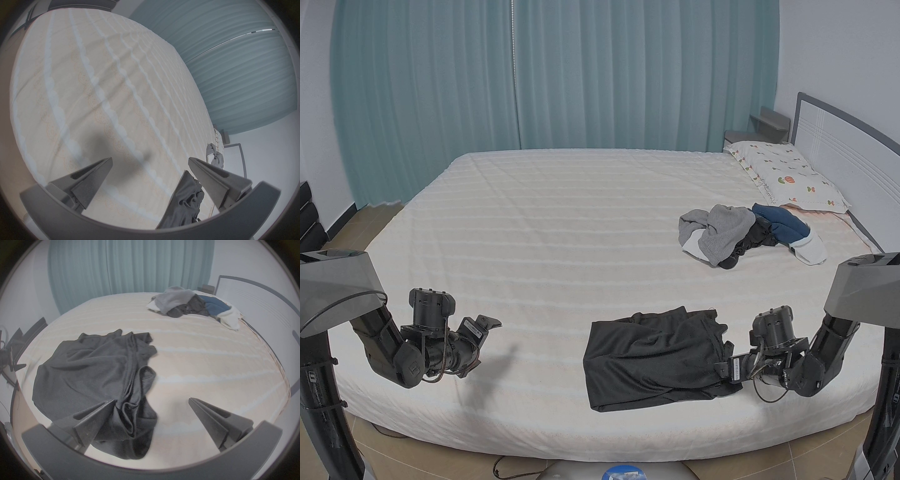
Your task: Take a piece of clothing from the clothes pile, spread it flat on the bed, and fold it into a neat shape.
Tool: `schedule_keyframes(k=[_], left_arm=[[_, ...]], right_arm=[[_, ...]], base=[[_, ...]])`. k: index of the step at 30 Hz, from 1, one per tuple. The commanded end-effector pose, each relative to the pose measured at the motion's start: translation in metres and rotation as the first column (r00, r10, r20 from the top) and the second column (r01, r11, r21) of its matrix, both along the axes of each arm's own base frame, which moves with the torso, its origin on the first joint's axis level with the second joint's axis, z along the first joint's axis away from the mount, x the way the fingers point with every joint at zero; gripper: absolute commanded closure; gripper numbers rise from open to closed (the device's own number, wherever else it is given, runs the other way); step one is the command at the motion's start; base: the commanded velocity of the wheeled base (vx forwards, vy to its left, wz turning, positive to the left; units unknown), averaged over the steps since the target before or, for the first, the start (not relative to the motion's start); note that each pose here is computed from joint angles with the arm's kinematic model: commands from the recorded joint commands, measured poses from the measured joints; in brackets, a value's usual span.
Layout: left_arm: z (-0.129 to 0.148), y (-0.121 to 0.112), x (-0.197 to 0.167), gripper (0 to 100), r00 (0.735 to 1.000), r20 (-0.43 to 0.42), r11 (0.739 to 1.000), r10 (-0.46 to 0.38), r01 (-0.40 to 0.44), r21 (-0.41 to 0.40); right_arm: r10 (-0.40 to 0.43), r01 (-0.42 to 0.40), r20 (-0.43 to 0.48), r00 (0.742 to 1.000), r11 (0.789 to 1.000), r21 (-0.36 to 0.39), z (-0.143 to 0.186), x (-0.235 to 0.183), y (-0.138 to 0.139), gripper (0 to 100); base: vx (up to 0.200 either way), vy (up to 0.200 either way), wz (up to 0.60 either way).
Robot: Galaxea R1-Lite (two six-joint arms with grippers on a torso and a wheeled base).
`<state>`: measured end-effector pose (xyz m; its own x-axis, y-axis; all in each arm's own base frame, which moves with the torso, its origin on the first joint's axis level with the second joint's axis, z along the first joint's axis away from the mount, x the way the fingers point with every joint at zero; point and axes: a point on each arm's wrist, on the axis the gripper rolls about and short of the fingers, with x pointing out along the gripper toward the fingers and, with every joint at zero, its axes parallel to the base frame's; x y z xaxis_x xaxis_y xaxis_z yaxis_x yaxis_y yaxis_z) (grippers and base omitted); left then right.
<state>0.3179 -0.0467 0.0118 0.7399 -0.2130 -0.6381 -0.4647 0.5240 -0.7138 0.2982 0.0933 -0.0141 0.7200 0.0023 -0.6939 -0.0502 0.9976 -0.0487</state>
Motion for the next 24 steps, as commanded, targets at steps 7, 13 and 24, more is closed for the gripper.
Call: schedule_keyframes(k=[7,13,24], left_arm=[[-0.002,0.000,0.000,0,1.000,-0.006,1.000,-0.001,0.001,0.000],[-0.002,0.000,0.001,0,1.000,-0.005,1.000,0.000,0.000,0.001],[-0.003,0.000,0.001,0,1.000,-0.005,1.000,-0.006,0.006,0.006]], right_arm=[[-0.075,0.072,0.029,0.997,0.994,0.087,0.003,-0.033,-0.049,0],[-0.123,0.095,0.078,0.989,0.949,0.300,0.011,-0.026,-0.049,0],[-0.054,0.051,-0.010,0.998,0.836,0.546,0.002,-0.013,-0.027,0]], base=[[0.000,0.000,0.00],[0.000,0.000,0.00],[0.000,0.000,0.00]])
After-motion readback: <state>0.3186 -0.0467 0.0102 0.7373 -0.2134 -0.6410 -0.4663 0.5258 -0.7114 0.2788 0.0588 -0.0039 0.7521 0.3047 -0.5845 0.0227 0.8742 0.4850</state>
